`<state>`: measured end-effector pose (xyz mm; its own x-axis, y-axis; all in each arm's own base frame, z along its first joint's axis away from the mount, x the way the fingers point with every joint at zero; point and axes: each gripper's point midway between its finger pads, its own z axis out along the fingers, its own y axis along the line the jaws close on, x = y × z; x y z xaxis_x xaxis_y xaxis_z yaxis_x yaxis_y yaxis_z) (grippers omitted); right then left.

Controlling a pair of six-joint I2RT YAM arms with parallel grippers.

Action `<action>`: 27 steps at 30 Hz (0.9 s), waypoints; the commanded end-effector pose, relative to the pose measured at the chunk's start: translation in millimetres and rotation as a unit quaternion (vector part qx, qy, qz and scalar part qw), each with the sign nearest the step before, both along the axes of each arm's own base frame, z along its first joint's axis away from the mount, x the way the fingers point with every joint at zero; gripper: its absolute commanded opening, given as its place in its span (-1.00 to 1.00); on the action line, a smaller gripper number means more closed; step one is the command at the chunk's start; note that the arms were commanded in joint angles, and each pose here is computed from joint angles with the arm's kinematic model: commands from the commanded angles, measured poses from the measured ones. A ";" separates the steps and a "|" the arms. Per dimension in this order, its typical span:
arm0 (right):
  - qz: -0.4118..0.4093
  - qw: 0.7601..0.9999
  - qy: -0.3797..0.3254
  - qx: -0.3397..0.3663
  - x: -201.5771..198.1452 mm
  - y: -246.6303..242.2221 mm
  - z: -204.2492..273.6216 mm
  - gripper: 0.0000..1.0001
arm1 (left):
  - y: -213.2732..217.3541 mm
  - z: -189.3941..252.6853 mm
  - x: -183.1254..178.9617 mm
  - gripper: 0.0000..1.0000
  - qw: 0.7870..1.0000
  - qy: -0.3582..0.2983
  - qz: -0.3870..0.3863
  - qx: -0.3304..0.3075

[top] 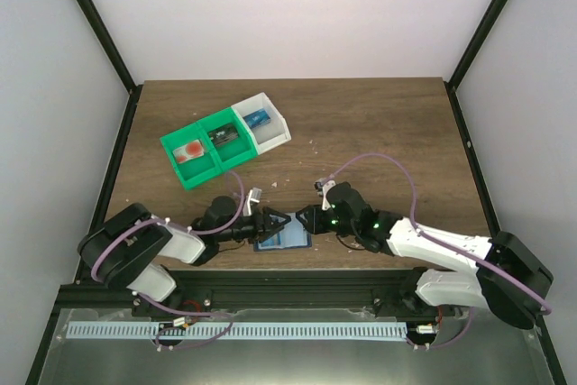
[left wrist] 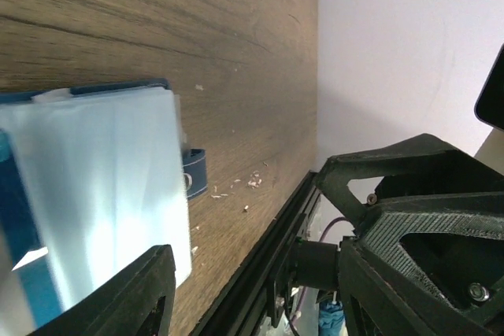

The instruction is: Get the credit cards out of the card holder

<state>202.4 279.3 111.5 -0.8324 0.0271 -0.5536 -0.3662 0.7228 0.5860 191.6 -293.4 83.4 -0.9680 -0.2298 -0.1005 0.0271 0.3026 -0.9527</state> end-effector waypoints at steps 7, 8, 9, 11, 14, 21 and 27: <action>0.056 0.998 0.017 0.033 -8.0 24.5 -0.9 -0.43 | 48.4 -16.6 9.5 0.07 0.996 -0.014 0.069 0.061; 0.060 0.997 0.022 0.032 -7.9 27.4 -2.5 -0.42 | 53.8 -22.2 9.0 0.07 0.994 -0.009 0.076 0.077; 0.067 0.997 0.027 0.032 -8.2 31.1 -3.8 -0.43 | 57.2 -23.7 9.3 0.06 0.993 -0.011 0.080 0.086; 0.076 0.996 0.034 0.031 -7.3 37.7 -6.0 -0.43 | 62.6 -23.7 10.6 0.02 0.991 -0.017 0.090 0.095; 0.089 0.994 0.046 0.035 -6.3 48.0 -9.6 -0.44 | 71.9 -31.6 9.1 -0.12 0.988 -0.008 0.104 0.111; 0.112 0.990 0.081 0.030 -6.7 64.0 -31.3 -0.49 | 76.4 -44.6 6.6 -0.30 0.986 -0.001 0.099 0.132; 0.078 0.988 0.124 -0.037 -8.0 45.4 -82.7 -0.52 | 67.1 -48.8 2.8 -0.31 0.990 0.004 0.072 0.118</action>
<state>191.2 330.6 46.9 -0.9213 -0.1503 -0.3586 -0.3626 0.6653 0.6526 196.0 -221.2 34.0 -0.9170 -0.3693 -0.1507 -0.0769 0.5344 -0.8417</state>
